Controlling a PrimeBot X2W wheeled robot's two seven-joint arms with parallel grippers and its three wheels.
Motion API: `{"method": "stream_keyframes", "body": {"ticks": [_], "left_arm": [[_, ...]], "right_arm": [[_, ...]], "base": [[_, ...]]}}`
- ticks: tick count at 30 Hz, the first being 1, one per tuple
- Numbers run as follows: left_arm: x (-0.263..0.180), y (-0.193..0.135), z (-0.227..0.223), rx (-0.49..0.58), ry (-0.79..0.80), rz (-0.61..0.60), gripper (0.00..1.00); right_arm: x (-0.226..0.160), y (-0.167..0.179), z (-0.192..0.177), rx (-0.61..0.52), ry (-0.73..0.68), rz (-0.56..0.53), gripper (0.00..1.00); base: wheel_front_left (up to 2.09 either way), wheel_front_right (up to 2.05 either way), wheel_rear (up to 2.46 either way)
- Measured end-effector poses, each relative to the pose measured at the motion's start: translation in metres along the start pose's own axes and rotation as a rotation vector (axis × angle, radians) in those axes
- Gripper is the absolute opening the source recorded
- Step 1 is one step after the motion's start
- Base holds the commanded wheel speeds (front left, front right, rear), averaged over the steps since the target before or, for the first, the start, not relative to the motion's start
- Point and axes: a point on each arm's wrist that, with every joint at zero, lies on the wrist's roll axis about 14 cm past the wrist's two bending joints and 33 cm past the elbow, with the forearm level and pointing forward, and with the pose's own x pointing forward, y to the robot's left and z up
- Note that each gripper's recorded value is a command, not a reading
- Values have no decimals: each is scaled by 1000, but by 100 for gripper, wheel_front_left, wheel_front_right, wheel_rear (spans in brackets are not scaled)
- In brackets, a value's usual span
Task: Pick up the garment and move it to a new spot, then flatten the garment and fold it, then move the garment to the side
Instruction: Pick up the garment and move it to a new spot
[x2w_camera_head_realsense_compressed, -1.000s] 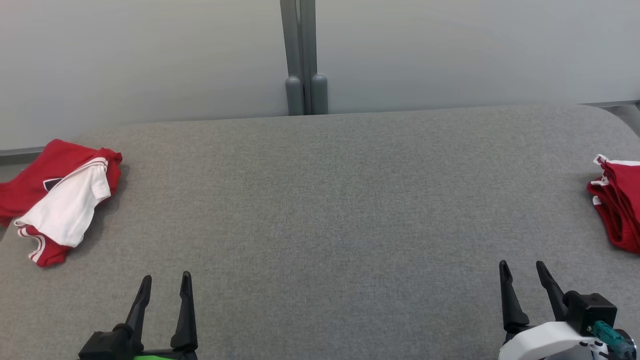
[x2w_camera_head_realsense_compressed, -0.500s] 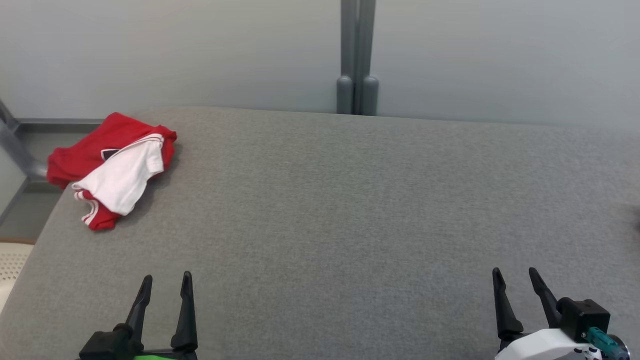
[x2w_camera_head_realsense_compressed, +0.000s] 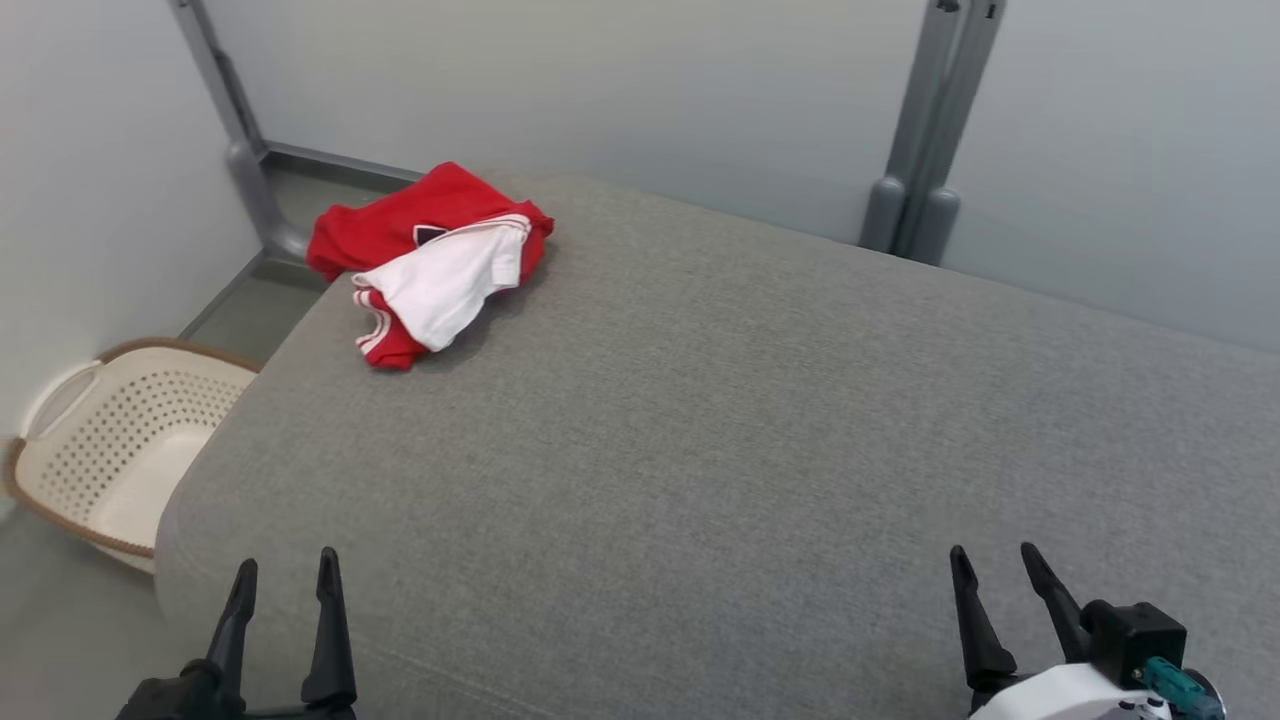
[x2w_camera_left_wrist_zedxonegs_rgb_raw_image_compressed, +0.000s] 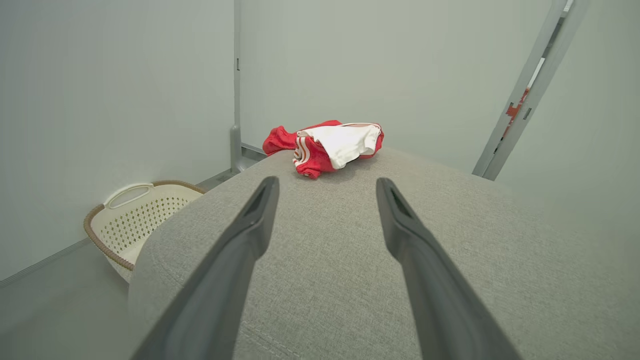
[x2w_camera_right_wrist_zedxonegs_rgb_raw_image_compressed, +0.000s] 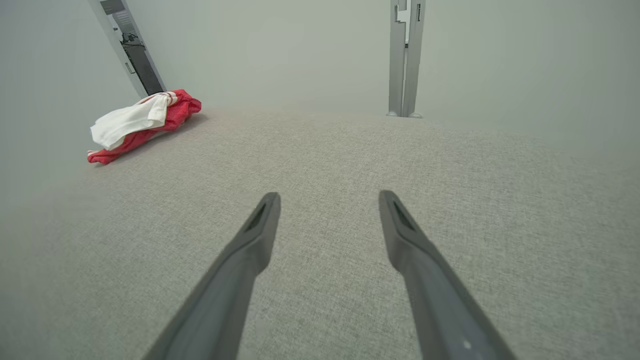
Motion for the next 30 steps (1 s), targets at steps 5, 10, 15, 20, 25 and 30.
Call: {"method": "stream_keyframes", "body": {"ticks": [5,10,15,20,25,30], "left_arm": [[-16,31,7,2,-18,107,100],[-21,43,9,10,-16,151,100],[-22,46,8,8,-12,162,100],[-12,43,3,-20,-2,151,100],[26,19,11,15,-20,57,100],[83,8,33,23,-53,2,100]], "right_arm": [[21,29,-1,-6,6,98,100],[30,39,-7,-1,23,133,100],[31,42,-10,-1,30,142,100],[30,41,-9,-2,27,138,100],[27,39,-9,-8,27,132,100],[21,45,-12,-30,37,155,100]], "base": [[0,0,0],[0,0,0],[0,0,0],[0,0,0],[0,0,0],[0,0,0]]}}
